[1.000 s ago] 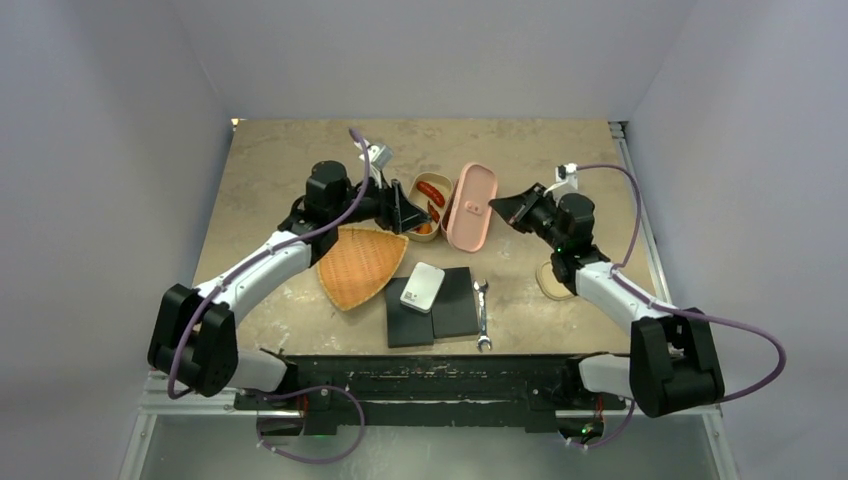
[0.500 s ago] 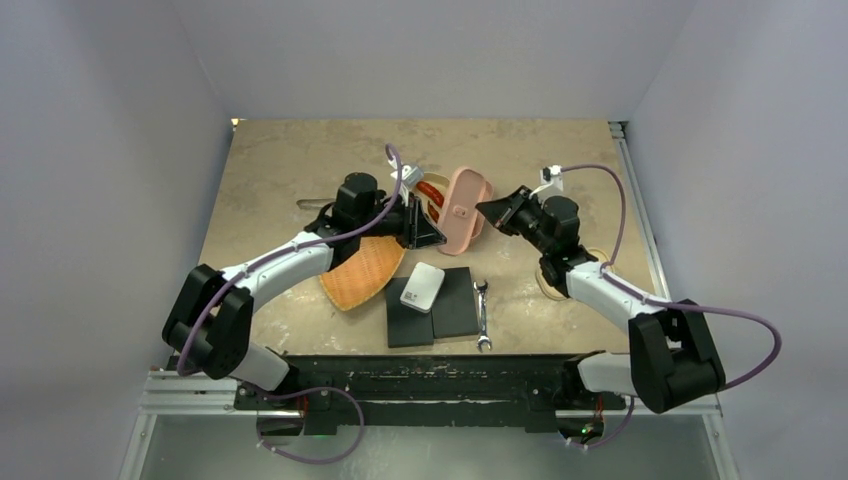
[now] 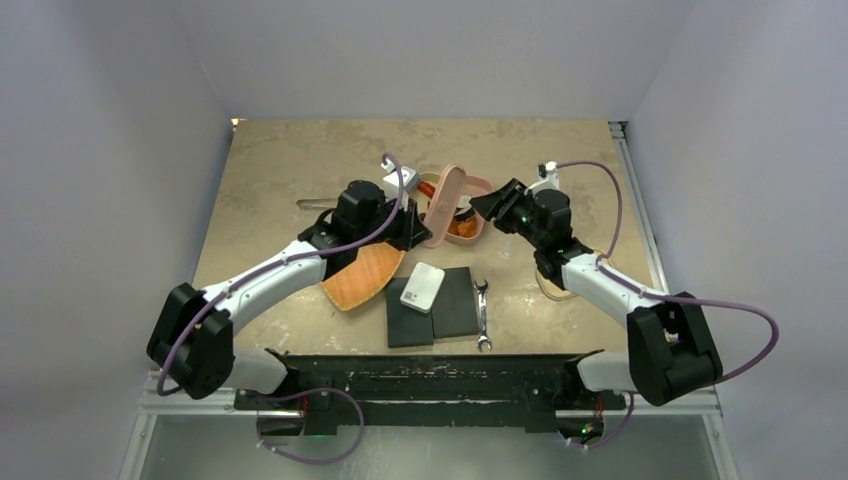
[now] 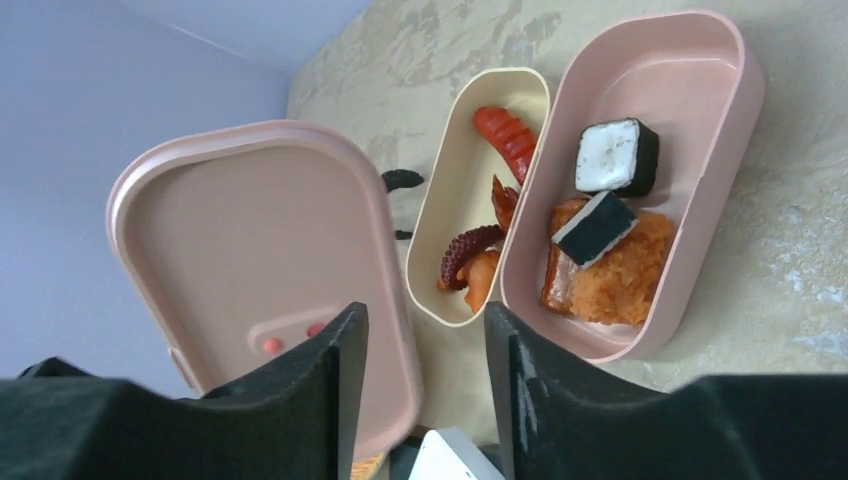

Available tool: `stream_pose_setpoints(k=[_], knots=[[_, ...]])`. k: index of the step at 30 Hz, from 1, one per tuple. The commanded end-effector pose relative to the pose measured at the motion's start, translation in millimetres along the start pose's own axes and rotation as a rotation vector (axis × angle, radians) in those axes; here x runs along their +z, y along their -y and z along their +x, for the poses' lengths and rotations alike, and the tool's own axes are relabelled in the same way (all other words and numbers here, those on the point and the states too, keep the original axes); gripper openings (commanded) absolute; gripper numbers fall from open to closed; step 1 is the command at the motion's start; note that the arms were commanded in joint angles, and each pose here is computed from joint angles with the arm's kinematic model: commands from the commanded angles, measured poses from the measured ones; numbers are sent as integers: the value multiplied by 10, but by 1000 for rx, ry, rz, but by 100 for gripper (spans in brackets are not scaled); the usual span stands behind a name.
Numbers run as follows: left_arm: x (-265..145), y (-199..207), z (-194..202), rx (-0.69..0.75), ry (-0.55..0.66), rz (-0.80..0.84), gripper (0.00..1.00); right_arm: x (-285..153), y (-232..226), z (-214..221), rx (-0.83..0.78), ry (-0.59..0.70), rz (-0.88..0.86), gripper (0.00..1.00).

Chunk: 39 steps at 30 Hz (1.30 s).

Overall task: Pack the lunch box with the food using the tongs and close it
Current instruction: Pick up the box lid from the center of the board.

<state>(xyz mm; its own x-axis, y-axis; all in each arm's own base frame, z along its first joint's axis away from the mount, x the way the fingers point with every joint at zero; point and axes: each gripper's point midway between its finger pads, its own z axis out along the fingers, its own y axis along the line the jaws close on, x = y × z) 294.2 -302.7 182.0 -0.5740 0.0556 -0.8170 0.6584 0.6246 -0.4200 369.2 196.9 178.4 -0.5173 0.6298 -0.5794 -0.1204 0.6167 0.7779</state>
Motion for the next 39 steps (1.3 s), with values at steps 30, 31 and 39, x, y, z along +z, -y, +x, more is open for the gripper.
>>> stream_pose_setpoints(k=[30, 31, 39], knots=[[-452, -456, -304, 242, 104, -553, 0, 625, -1359, 631, -143, -30, 84, 67], [-458, -471, -303, 243, 103, -562, 0, 631, -1345, 653, -145, -34, 87, 67], [-452, -486, -297, 254, 101, -566, 0, 641, -1236, 720, -152, -44, 106, 67]])
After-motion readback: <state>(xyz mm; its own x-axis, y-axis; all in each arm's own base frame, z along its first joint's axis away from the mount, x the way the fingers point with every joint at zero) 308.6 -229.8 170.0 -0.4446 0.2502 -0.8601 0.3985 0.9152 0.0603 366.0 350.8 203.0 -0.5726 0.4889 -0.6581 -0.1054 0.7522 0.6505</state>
